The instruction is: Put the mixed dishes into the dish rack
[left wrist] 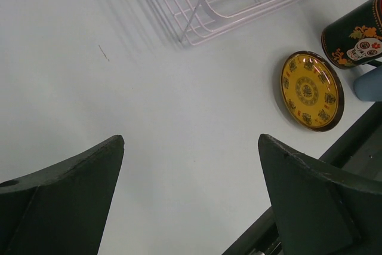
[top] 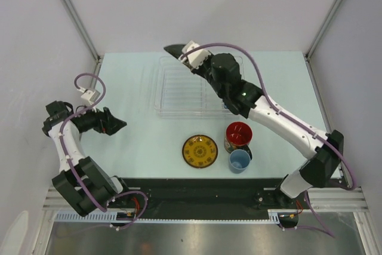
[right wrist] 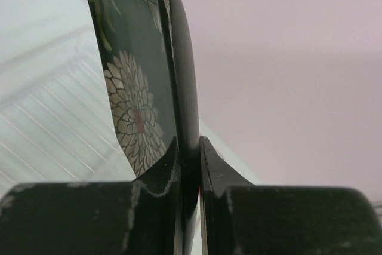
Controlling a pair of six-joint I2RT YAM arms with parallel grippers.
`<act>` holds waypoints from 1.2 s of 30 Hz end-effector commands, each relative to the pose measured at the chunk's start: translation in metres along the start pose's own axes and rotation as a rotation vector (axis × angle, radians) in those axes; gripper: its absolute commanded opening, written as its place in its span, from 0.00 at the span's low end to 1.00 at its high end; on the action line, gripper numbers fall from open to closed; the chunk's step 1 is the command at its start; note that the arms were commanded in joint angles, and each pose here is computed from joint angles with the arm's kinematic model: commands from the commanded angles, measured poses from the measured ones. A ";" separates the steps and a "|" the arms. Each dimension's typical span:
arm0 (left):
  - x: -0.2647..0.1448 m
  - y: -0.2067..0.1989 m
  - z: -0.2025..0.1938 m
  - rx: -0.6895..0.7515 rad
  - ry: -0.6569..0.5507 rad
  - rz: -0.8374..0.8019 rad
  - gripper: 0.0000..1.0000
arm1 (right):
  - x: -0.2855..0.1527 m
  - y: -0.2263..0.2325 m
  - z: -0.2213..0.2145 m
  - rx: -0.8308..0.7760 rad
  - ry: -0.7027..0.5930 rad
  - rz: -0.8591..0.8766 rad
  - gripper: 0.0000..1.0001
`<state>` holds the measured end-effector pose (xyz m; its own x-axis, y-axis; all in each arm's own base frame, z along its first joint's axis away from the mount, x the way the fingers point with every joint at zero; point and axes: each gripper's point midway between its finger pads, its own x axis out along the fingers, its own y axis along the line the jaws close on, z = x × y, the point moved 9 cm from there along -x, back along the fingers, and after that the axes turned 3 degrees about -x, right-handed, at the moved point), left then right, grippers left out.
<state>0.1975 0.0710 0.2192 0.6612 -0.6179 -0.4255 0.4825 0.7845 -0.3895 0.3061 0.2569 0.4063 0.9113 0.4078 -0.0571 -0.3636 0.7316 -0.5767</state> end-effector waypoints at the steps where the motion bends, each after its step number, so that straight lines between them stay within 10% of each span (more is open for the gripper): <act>1: 0.005 -0.002 0.000 0.052 -0.012 -0.019 1.00 | 0.015 -0.037 0.021 -0.254 -0.160 -0.162 0.00; 14: 0.012 0.004 -0.007 0.041 0.002 -0.011 1.00 | 0.070 -0.026 -0.037 -0.692 -0.041 -0.135 0.00; 36: 0.017 0.015 -0.008 0.025 0.005 -0.004 1.00 | 0.103 -0.015 -0.102 -0.705 -0.008 0.025 0.00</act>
<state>0.2083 0.0724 0.1986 0.6545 -0.6103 -0.4462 0.4845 0.7917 -0.3722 0.4157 0.2358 0.2808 0.8611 0.4140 -0.2951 -0.3543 0.0724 -0.9323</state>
